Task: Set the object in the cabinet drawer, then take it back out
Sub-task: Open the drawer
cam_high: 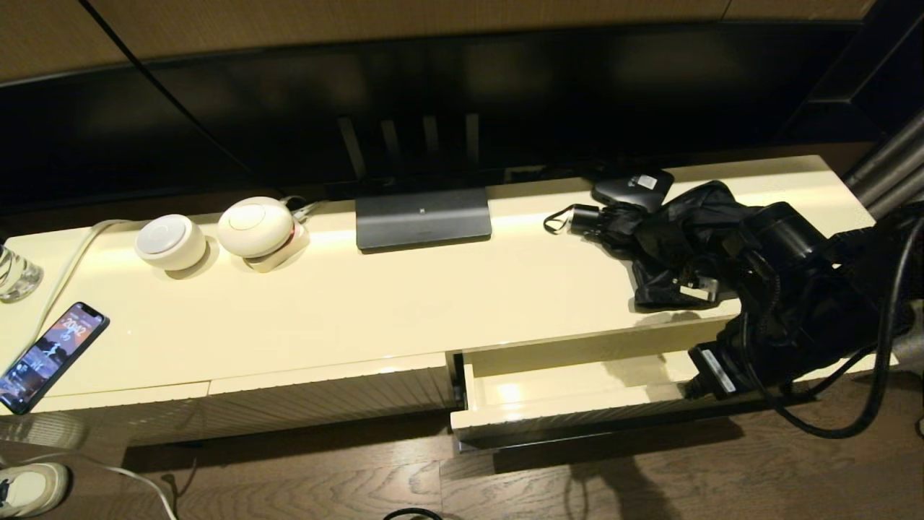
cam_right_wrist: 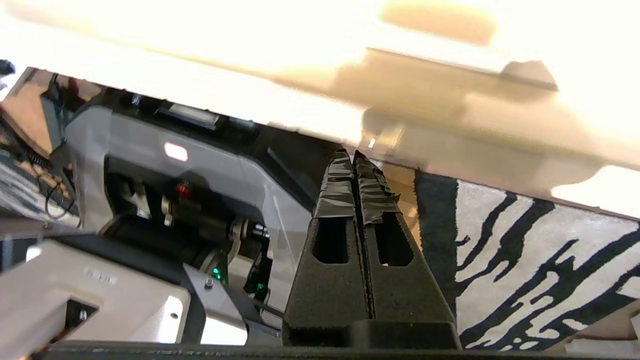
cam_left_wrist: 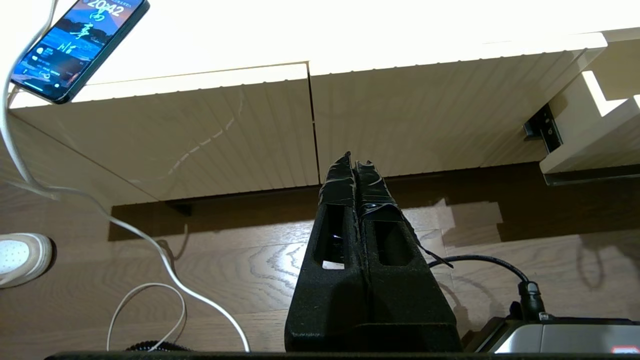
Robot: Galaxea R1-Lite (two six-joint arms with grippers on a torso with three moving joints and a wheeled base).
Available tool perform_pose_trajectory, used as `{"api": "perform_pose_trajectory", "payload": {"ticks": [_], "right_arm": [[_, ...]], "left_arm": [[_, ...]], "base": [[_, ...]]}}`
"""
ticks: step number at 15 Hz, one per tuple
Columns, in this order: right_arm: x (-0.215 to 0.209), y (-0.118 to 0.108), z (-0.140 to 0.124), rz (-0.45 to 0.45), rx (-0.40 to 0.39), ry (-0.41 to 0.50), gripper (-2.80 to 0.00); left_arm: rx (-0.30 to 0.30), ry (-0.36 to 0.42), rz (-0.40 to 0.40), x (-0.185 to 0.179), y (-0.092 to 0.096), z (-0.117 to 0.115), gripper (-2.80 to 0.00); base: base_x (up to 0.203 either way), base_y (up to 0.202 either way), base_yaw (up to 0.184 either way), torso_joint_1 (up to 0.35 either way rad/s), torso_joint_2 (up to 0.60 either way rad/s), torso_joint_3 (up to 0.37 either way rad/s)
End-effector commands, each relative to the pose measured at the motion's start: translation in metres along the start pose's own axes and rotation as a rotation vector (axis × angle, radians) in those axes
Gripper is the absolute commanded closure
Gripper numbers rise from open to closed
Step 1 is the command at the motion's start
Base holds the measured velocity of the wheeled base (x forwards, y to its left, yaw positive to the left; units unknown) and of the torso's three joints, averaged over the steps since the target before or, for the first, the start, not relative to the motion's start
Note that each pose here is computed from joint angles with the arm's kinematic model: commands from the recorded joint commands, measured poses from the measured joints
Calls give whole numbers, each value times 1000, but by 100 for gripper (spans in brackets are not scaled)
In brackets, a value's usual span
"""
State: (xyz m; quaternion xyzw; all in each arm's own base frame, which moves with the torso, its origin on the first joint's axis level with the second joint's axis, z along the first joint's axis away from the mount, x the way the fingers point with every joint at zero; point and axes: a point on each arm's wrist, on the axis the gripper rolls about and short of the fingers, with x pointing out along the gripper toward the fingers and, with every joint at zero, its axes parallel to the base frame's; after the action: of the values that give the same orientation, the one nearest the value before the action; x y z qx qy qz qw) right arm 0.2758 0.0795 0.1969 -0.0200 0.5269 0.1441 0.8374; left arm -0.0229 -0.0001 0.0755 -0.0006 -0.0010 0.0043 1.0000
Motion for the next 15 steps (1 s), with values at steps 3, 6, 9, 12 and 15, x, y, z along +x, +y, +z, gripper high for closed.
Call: {"api": "perform_pose_trajectory", "payload": {"ticks": [3, 6, 9, 12, 15], "right_arm": [[10, -3, 11, -19, 14, 6, 0], [16, -6, 22, -55, 53, -21, 0], [23, -10, 23, -66, 66, -7, 0], [29, -11, 20, -67, 68, 16, 0], [32, -11, 14, -70, 68, 43, 0]], "left_arm": [[0, 4, 1, 0, 0, -1, 0], [0, 4, 1, 0, 0, -1, 0], [0, 4, 1, 0, 0, -1, 0], [0, 5, 1, 0, 0, -1, 0], [0, 4, 1, 0, 0, -1, 0]], "base": [[0, 0, 0, 0, 0, 0], [0, 0, 0, 0, 0, 0], [0, 0, 0, 0, 0, 0], [0, 0, 0, 0, 0, 0], [0, 0, 0, 0, 0, 0]]}}
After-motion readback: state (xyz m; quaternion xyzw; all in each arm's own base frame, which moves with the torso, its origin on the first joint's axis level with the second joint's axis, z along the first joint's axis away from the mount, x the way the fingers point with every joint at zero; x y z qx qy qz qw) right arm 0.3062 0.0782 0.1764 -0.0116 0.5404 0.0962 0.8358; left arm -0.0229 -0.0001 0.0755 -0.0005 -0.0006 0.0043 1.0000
